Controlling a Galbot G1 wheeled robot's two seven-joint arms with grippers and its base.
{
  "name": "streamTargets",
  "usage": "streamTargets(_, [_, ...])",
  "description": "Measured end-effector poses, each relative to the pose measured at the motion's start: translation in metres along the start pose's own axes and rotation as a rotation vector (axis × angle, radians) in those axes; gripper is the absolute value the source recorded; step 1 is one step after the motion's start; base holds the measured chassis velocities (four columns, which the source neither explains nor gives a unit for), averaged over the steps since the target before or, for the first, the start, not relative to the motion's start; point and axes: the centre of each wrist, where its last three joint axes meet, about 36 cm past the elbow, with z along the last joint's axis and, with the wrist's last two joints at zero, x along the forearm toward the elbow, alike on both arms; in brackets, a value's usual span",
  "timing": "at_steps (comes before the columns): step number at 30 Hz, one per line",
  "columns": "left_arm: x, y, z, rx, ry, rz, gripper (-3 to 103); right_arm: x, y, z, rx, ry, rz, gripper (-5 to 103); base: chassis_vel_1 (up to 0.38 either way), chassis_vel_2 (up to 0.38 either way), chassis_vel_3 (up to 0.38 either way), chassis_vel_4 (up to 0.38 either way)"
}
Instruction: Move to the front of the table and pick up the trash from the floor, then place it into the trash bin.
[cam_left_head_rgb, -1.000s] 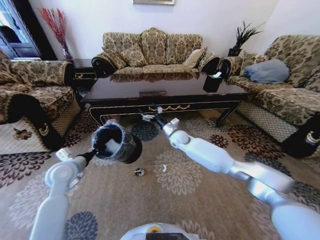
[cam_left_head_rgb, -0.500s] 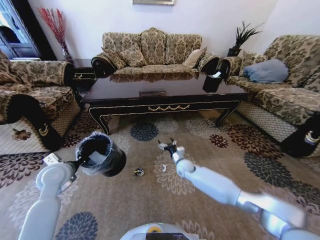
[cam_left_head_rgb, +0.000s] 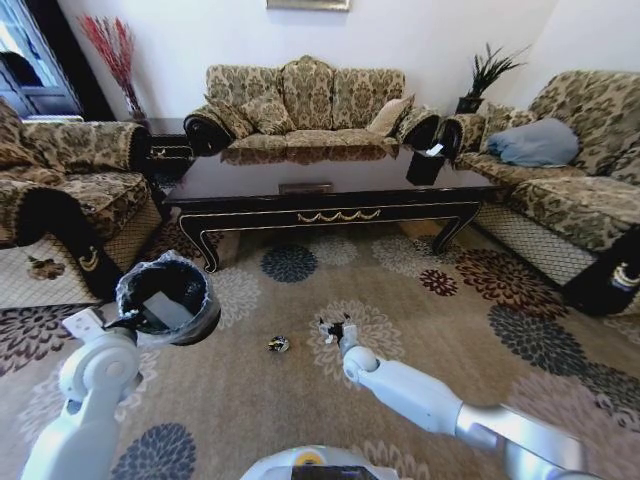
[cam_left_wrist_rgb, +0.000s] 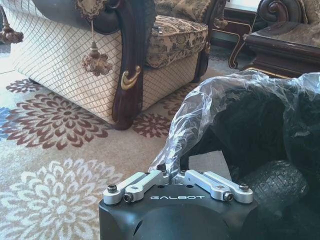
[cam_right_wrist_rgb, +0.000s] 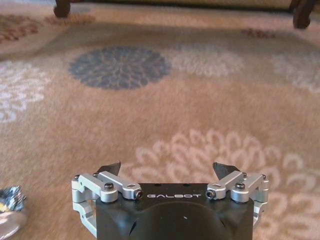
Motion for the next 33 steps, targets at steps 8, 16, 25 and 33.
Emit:
streamTargets(8, [-0.002, 0.000, -0.005, -0.012, 0.011, -0.009, 2, -0.011, 0.029, 0.033, 0.080, 0.025, -0.041, 100, 0.000, 0.000, 0.000, 0.000])
streamTargets(16, [-0.004, 0.007, -0.010, -0.016, 0.002, -0.025, 2, -0.023, 0.052, 0.046, 0.003, 0.082, -0.044, 100, 0.000, 0.000, 0.000, 0.000])
streamTargets(25, [-0.001, 0.013, -0.010, -0.018, 0.002, -0.031, 2, -0.036, 0.050, 0.040, -0.062, 0.092, -0.003, 100, 0.000, 0.000, 0.000, 0.000])
streamTargets(33, [0.000, 0.012, -0.011, -0.021, -0.003, -0.026, 2, -0.045, 0.037, 0.038, -0.094, 0.102, 0.060, 100, 0.000, 0.000, 0.000, 0.000])
